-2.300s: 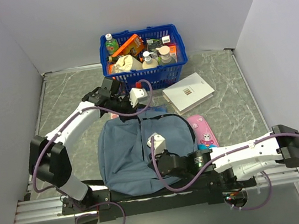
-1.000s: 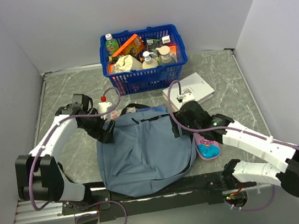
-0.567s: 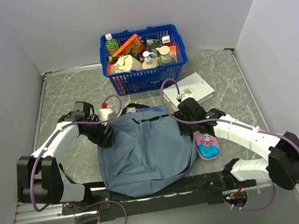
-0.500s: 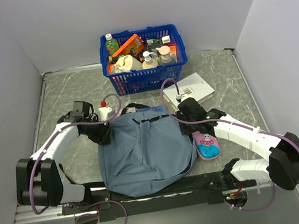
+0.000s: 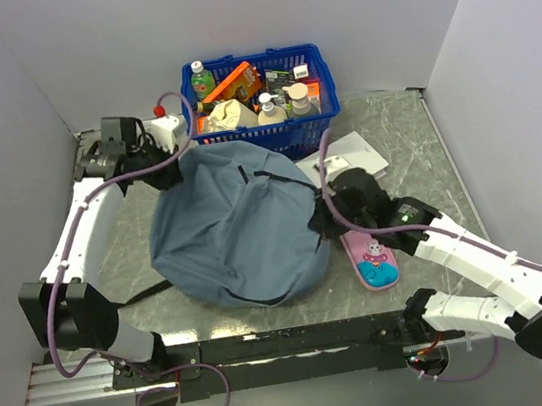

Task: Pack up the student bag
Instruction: Adjust the student bag at the center of the board, then unzip the student bag at the center of the board.

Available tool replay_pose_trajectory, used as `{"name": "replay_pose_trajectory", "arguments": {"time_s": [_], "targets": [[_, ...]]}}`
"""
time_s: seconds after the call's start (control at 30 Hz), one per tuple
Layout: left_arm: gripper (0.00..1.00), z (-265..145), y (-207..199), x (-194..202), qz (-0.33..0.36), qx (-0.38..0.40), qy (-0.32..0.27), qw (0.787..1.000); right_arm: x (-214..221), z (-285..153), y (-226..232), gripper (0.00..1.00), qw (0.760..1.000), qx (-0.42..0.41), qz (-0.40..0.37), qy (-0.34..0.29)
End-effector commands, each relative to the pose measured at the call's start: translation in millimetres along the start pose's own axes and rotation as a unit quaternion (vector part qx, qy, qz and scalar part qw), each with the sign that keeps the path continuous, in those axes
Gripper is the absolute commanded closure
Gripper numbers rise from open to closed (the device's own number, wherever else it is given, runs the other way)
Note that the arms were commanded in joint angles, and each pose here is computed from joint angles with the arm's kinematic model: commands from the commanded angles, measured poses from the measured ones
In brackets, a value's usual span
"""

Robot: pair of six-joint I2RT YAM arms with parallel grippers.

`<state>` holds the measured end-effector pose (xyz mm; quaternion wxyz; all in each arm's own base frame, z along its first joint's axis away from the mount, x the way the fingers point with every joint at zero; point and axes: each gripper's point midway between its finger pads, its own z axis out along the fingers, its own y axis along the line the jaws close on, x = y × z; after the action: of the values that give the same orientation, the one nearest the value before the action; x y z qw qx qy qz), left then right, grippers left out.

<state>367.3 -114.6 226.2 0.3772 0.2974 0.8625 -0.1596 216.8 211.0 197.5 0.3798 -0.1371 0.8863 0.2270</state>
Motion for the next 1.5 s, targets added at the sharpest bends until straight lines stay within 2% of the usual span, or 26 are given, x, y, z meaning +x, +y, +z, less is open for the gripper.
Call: {"name": "replay_pose_trajectory", "arguments": {"time_s": [0.0, 0.1, 0.13, 0.17, 0.23, 0.27, 0.3, 0.33, 0.37, 0.43, 0.53, 0.57, 0.6, 0.63, 0.67, 0.77, 0.83, 0.87, 0.9, 0.93, 1.03, 1.23, 1.4, 1.47], "targets": [[0.94, -24, 33, -33, 0.000, -0.082, -0.027, 0.996, 12, -6, 74, 1.00, 0.993, -0.109, -0.016, 0.034], [0.92, -23, 44, -30, -0.004, -0.098, -0.020, 0.995, 42, 8, 108, 1.00, 0.986, -0.147, -0.019, 0.074], [0.91, -19, 43, -23, -0.006, -0.095, -0.012, 0.995, 43, 11, 122, 1.00, 0.983, -0.170, -0.018, 0.066], [0.88, -15, 43, -19, -0.007, -0.092, -0.010, 0.996, 58, 13, 132, 0.95, 0.980, -0.180, -0.018, 0.080], [0.83, 1, 40, -3, -0.014, -0.078, 0.000, 0.997, 70, 28, 141, 0.73, 0.979, -0.183, -0.018, 0.092], [0.71, 9, 40, 5, -0.017, -0.072, 0.008, 0.997, 78, 32, 142, 0.57, 0.978, -0.178, -0.016, 0.104], [0.64, 18, 40, 16, -0.020, -0.067, 0.016, 0.997, 86, 43, 139, 0.52, 0.979, -0.163, -0.019, 0.119], [0.49, 22, 41, 22, -0.018, -0.065, 0.024, 0.997, 88, 47, 135, 0.48, 0.981, -0.148, -0.023, 0.122], [0.40, 29, 42, 31, -0.020, -0.061, 0.039, 0.997, 88, 49, 129, 0.43, 0.983, -0.130, -0.031, 0.127], [0.27, 28, 42, 36, -0.017, -0.054, 0.052, 0.997, 86, 46, 123, 0.39, 0.984, -0.116, -0.042, 0.126], [0.19, 7, 38, 24, -0.013, -0.039, 0.028, 0.999, 65, 34, 106, 0.32, 0.990, -0.093, -0.059, 0.086], [0.18, -1, 25, 13, -0.012, -0.005, 0.007, 1.000, 56, 26, 103, 0.30, 0.991, -0.100, -0.055, 0.068], [0.18, -13, 18, -2, 0.010, 0.012, -0.009, 1.000, 50, 25, 95, 0.30, 0.993, -0.094, -0.051, 0.056], [0.18, -21, 2, 4, 0.002, 0.042, 0.007, 0.999, 45, 24, 91, 0.30, 0.994, -0.092, -0.047, 0.044], [0.18, -29, -19, -6, 0.007, 0.090, -0.015, 0.996, 43, 23, 84, 0.31, 0.994, -0.090, -0.044, 0.033], [0.20, -36, -70, -5, 0.037, 0.163, -0.022, 0.986, 38, 32, 64, 0.38, 0.997, -0.071, -0.020, 0.024], [0.23, -19, -114, 21, 0.055, 0.211, 0.009, 0.976, 37, 39, 58, 0.40, 0.998, -0.063, -0.013, 0.023], [0.24, -15, -127, 20, 0.080, 0.216, -0.007, 0.973, 41, 44, 55, 0.43, 0.998, -0.057, -0.012, 0.030], [0.25, -4, -142, 44, 0.065, 0.231, 0.018, 0.971, 42, 47, 53, 0.44, 0.998, -0.054, -0.011, 0.031], [0.25, 0, -165, 50, 0.079, 0.254, 0.020, 0.964, 43, 50, 53, 0.45, 0.998, -0.054, -0.011, 0.030], [0.25, 12, -199, 73, 0.091, 0.284, 0.040, 0.954, 53, 59, 47, 0.48, 0.998, -0.043, 0.001, 0.034], [0.24, 36, -201, 98, 0.104, 0.262, 0.070, 0.957, 71, 67, 40, 0.54, 0.998, -0.036, 0.017, 0.045], [0.24, 45, -201, 114, 0.080, 0.256, 0.077, 0.960, 89, 78, 37, 0.66, 0.997, -0.038, 0.029, 0.063], [0.29, 45, -198, 108, 0.081, 0.247, 0.067, 0.963, 98, 80, 33, 0.72, 0.996, -0.033, 0.032, 0.071]]}}
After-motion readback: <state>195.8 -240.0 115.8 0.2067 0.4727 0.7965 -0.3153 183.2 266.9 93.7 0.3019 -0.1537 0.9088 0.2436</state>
